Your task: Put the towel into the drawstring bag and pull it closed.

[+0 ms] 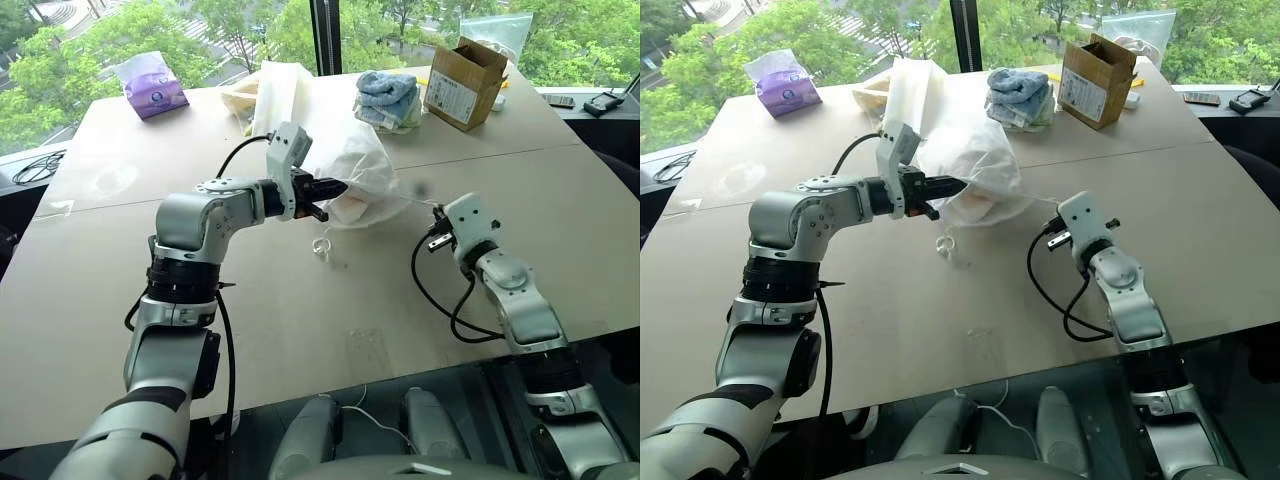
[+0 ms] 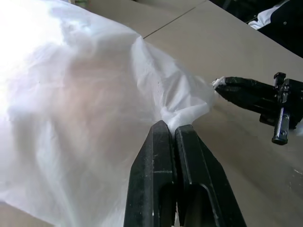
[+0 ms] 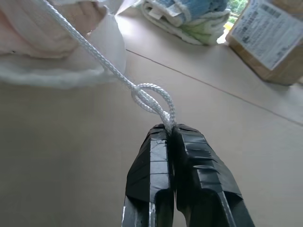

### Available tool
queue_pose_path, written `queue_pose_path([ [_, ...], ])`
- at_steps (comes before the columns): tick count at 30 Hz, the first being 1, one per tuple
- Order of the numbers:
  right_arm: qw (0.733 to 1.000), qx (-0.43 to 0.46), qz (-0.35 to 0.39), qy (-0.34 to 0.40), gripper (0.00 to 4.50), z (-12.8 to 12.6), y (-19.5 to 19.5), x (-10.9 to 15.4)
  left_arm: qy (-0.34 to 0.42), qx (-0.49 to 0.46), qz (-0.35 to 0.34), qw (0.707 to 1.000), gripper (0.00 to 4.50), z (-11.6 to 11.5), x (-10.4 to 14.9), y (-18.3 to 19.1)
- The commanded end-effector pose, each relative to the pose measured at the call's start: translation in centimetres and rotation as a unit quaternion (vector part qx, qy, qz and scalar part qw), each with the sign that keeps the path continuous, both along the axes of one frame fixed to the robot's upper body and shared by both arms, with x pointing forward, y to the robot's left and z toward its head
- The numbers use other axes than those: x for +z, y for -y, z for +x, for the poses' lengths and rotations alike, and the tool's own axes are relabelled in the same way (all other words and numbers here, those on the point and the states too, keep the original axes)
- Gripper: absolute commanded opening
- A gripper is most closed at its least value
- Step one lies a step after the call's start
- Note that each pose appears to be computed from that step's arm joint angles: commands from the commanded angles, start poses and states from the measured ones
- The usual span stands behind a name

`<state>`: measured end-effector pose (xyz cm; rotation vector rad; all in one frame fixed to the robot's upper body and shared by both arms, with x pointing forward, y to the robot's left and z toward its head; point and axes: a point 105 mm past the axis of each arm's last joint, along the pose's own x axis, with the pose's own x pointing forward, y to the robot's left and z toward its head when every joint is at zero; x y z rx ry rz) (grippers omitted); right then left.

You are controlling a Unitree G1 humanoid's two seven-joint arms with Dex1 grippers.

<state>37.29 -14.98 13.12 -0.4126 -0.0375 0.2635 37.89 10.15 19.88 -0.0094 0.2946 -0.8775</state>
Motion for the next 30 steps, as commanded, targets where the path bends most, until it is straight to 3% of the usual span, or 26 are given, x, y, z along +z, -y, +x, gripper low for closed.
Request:
queue_pose_path([
  [1,0.998,-0.054,0.002,0.045,0.04,0.0,2.6,2.2,0.025,0.002,0.0,1.0,0.0,0.1,0.9,-0.5],
  [5,0.995,-0.067,0.027,0.064,0.04,0.3,2.7,3.4,0.036,-0.014,0.006,0.999,0.0,0.0,0.5,-0.4],
  [8,0.996,-0.053,0.03,0.057,0.0,0.2,1.8,3.1,0.042,-0.035,-0.006,0.998,0.79,-0.5,0.7,-0.1],
  [11,0.997,-0.043,0.036,0.051,0.0,0.0,1.1,2.8,0.074,-0.047,-0.04,0.995,2.16,-0.9,1.9,0.0],
  [13,0.997,-0.035,0.039,0.048,0.0,-0.1,0.6,2.6,0.079,-0.069,-0.11,0.988,2.16,-2.1,3.6,-0.6],
  [16,0.998,-0.029,0.04,0.045,0.0,-0.1,0.2,2.5,0.081,-0.073,-0.139,0.984,2.16,-3.1,4.4,-3.0],
  [19,0.998,-0.024,0.041,0.044,0.0,-0.1,-0.2,2.4,0.071,-0.035,-0.115,0.99,2.16,-2.9,2.9,-5.9],
  [23,0.998,-0.016,0.041,0.041,0.0,0.1,-0.6,2.4,0.032,0.02,0.001,0.999,2.16,-2.2,-2.4,-8.7],
  [25,0.998,-0.009,0.041,0.041,0.0,0.2,-1.0,2.4,0.018,0.004,0.051,0.999,2.16,-2.8,-5.5,-8.3],
  [30,0.998,-0.006,0.042,0.044,0.0,0.2,-1.3,2.7,0.007,-0.003,0.059,0.998,2.16,-2.3,-8.1,-6.4],
])
